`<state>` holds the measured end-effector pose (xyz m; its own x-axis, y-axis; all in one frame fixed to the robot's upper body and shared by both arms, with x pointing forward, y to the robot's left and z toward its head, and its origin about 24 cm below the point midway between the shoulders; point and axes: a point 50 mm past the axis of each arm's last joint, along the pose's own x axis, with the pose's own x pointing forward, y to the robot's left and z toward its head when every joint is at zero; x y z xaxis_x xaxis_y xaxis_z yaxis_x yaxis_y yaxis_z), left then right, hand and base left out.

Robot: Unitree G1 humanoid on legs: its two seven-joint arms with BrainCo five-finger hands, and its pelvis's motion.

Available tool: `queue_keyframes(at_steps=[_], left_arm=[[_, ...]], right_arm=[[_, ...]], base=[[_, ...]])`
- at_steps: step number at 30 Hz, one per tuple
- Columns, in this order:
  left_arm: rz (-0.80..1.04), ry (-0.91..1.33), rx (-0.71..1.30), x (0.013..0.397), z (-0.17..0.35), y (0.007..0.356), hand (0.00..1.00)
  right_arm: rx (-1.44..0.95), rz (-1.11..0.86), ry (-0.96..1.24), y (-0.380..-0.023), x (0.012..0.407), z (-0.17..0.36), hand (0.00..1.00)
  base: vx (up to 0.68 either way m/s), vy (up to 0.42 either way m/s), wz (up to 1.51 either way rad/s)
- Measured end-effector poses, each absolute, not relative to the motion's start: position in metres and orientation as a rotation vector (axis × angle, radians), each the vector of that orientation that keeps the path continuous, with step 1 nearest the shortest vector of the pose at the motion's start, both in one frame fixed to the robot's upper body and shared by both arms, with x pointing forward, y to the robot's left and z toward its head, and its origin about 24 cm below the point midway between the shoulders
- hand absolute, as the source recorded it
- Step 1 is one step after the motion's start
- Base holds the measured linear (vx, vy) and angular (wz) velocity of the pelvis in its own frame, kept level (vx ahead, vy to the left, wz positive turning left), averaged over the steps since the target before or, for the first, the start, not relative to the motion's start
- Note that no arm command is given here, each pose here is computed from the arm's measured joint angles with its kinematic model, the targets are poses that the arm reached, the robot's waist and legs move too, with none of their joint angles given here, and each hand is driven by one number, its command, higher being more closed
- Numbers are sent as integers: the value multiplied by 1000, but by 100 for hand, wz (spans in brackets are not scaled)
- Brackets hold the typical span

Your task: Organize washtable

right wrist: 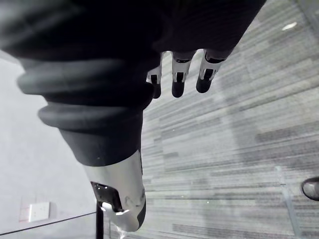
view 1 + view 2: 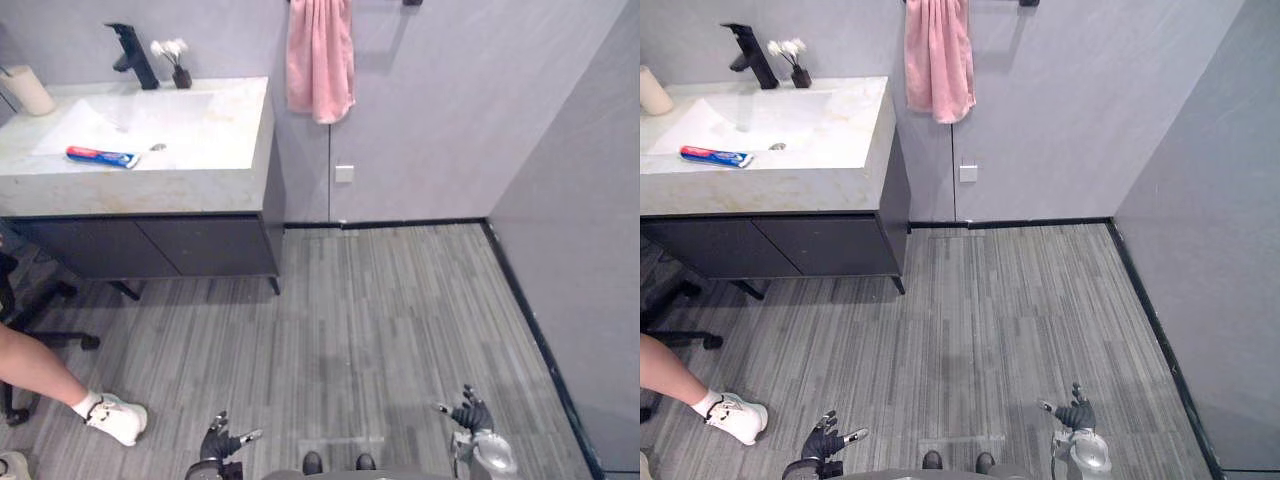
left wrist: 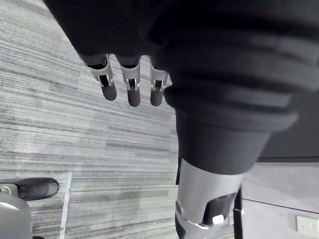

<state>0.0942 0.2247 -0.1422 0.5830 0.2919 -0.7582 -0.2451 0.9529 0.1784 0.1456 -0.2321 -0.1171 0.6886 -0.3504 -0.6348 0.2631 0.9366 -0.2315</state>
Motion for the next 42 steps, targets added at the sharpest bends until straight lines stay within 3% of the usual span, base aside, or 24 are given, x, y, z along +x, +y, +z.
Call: queue_keyframes(at_steps=[6,27,38,42], left_arm=[[316,780,95,116,-126,236,0],[343,630,32,136,-104,228,0],[267,546,33,171,-92,217,0],[259,529,-15,171,-91,204,0]], right_arm=[[-187,-329,680,-241,155,-106,0],[-184,-367,636,-251,166,-96,0],[-203,-376,570,-262,175,-82,0],[-172,-326,555,-243,179,-83,0]], base=[[105,5,5],[3,23,-15],[475,-31,22],[625,-149,17]])
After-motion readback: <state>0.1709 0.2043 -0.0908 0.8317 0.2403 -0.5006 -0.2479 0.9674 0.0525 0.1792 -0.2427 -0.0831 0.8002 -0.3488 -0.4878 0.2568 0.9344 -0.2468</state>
